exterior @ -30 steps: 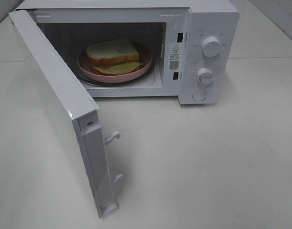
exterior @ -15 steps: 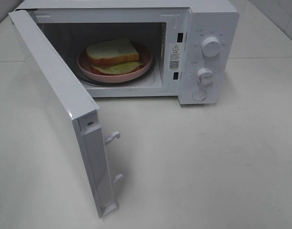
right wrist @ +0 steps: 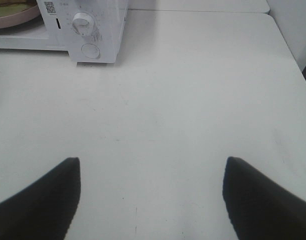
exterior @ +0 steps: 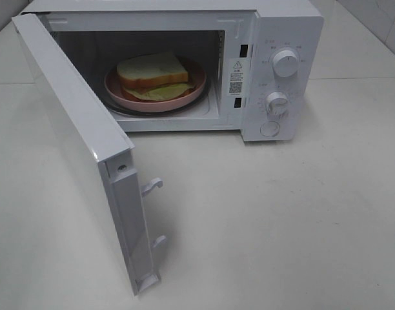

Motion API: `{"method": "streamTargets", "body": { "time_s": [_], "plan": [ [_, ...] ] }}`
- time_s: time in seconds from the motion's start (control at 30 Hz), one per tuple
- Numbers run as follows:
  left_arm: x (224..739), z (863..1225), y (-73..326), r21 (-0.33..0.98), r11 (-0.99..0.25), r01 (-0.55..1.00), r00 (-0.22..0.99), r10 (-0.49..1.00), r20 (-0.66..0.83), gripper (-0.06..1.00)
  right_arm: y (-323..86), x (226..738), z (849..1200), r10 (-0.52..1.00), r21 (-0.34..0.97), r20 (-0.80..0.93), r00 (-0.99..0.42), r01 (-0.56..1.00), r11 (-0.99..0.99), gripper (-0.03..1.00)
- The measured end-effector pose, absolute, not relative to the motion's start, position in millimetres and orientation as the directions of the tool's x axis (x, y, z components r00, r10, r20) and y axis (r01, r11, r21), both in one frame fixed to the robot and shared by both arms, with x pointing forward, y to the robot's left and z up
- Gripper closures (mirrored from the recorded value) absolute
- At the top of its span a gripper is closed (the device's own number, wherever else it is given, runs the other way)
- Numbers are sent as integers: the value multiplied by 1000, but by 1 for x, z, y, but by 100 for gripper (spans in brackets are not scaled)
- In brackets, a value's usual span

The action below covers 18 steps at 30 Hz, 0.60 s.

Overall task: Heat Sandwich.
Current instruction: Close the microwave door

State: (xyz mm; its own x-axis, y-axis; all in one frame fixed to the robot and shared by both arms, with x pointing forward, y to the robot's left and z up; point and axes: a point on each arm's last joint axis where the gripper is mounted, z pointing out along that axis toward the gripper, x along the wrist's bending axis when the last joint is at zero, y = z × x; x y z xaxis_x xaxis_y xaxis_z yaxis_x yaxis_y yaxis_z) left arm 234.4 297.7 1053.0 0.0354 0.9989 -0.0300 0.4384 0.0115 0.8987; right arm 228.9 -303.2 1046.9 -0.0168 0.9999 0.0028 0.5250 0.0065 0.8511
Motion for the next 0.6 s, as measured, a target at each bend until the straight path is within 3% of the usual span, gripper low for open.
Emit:
{"method": "streamTargets", "body": {
  "time_s": [0.6],
  "plan": [
    [234, 1053, 298, 899, 11, 438, 35, 999, -30, -5, -303, 229, 1047, 1000, 851, 3, -17, 525, 6, 20]
  ]
}}
